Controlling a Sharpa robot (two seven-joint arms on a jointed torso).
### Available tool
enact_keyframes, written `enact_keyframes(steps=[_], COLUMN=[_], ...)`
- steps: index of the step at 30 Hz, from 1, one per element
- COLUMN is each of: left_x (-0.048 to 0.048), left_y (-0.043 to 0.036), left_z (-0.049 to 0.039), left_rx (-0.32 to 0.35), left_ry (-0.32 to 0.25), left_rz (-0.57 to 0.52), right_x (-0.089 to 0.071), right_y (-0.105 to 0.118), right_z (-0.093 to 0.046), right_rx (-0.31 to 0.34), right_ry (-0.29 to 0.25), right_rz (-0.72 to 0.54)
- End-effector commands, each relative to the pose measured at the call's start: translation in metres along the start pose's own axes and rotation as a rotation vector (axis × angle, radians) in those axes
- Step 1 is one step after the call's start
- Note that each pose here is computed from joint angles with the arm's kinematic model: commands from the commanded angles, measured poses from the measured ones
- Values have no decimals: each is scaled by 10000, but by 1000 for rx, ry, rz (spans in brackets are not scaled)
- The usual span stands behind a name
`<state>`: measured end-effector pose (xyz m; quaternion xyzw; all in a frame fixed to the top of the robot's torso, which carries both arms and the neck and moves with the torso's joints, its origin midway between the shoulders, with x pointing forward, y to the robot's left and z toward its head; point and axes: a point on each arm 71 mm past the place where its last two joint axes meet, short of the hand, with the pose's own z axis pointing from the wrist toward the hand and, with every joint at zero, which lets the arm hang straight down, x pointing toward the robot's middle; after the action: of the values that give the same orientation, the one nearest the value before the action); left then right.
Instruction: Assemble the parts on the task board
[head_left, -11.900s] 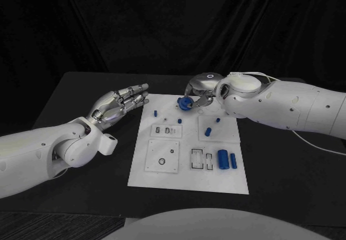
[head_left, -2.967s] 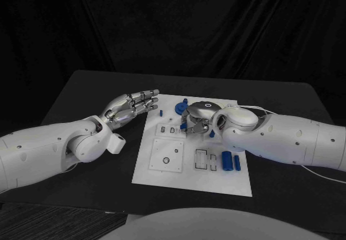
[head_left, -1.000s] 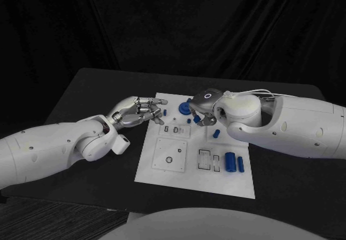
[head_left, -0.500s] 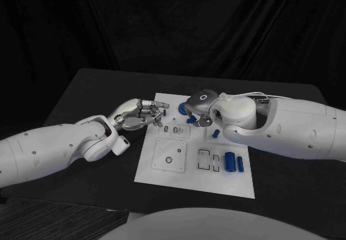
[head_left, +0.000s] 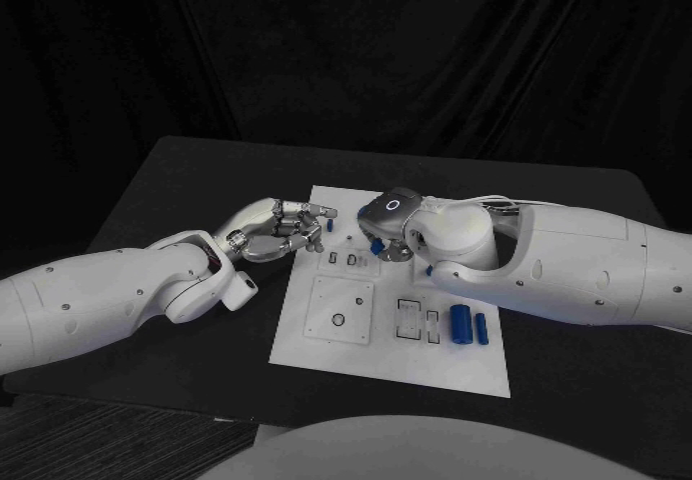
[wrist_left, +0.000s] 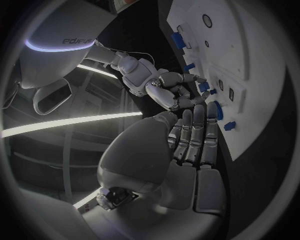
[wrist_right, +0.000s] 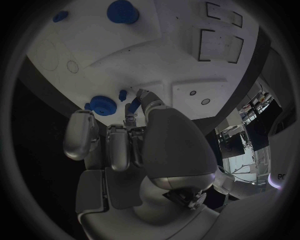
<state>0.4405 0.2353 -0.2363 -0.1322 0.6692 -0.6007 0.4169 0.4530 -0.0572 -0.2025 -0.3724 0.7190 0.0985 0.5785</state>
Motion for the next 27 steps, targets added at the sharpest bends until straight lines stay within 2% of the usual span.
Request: enact_keyframes(steps=[1, 14, 27], left_x=[-1, -63, -79], left_y=[-6, 12, 21], left_z=[-6, -60, -70], left_rx=[8, -14, -21], left_ry=[-8, -50, -58], left_rz=[-5, -45, -48], right_x=[30, 60, 54], right_y=[-4, 55, 99], right_z=[15, 45, 54], right_rx=[36, 36, 25], right_ry=[22, 31, 32], right_rz=[-41, -69, -81])
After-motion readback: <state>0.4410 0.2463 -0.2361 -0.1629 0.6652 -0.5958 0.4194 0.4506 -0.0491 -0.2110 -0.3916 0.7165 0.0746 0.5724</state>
